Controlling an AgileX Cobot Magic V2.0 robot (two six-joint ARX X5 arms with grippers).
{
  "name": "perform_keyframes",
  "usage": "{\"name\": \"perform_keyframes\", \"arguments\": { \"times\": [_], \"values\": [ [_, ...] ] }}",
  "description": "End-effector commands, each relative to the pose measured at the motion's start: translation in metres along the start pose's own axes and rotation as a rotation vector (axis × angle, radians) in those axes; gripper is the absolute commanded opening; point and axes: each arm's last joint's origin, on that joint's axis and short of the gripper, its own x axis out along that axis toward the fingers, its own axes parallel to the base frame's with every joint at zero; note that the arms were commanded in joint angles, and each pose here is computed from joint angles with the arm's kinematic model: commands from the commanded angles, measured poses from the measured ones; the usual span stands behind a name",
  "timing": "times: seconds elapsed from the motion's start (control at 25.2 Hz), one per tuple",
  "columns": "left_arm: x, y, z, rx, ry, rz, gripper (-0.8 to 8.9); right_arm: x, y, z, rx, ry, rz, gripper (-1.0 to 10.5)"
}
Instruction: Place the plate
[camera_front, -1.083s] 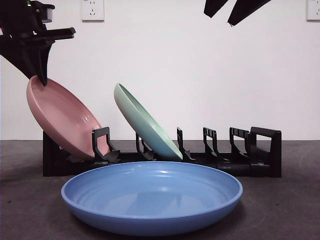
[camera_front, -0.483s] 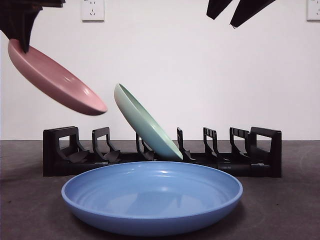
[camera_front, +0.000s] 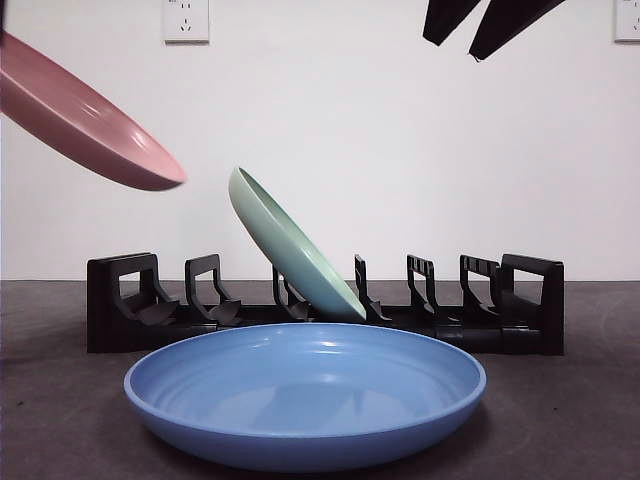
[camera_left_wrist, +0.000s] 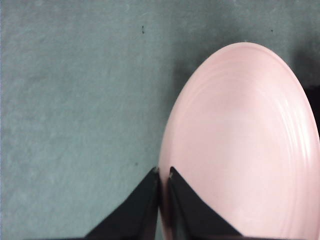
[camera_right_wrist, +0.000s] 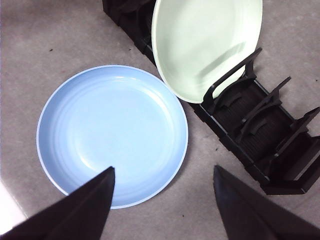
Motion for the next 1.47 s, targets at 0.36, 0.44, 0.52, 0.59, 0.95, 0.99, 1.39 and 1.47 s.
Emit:
{"name": "perform_keyframes", "arguments": {
  "times": [0.36,0.44,0.52,0.59,0.95,0.99,1.39,1.47],
  "values": [
    [-0.010,0.006,-0.076,-0.100,-0.011,-0.210,0.15,-0.002,0.001,0.004,0.007,-0.016,0.003,3.1],
    [-0.005,0.006,-0.089,-0.130,0.005,-0.233,0.15,-0.002,0.001,0.004,0.007,-0.017,0.001,3.1],
    [0.003,0.005,-0.101,-0.157,0.037,-0.249,0.15,-0.002,0.001,0.004,0.007,-0.017,-0.007,3.1],
    [0.011,0.001,-0.113,-0.181,0.072,-0.273,0.15,-0.002,0.000,0.004,0.007,-0.017,-0.026,3.1],
    [0.056,-0.042,-0.146,-0.240,0.146,-0.414,0.15,-0.002,0.000,0.005,0.010,-0.030,-0.050,3.1],
    [0.060,-0.047,-0.148,-0.236,0.156,-0.426,0.15,-0.002,0.000,0.005,0.011,-0.033,-0.050,3.1],
    [0.119,-0.117,-0.150,-0.152,0.238,-0.447,0.15,-0.002,0.000,0.005,0.011,-0.034,-0.050,3.1],
    [0.127,-0.122,-0.148,-0.153,0.231,-0.452,0.16,-0.002,0.000,0.005,0.011,-0.033,-0.050,3.1]
  ]
}}
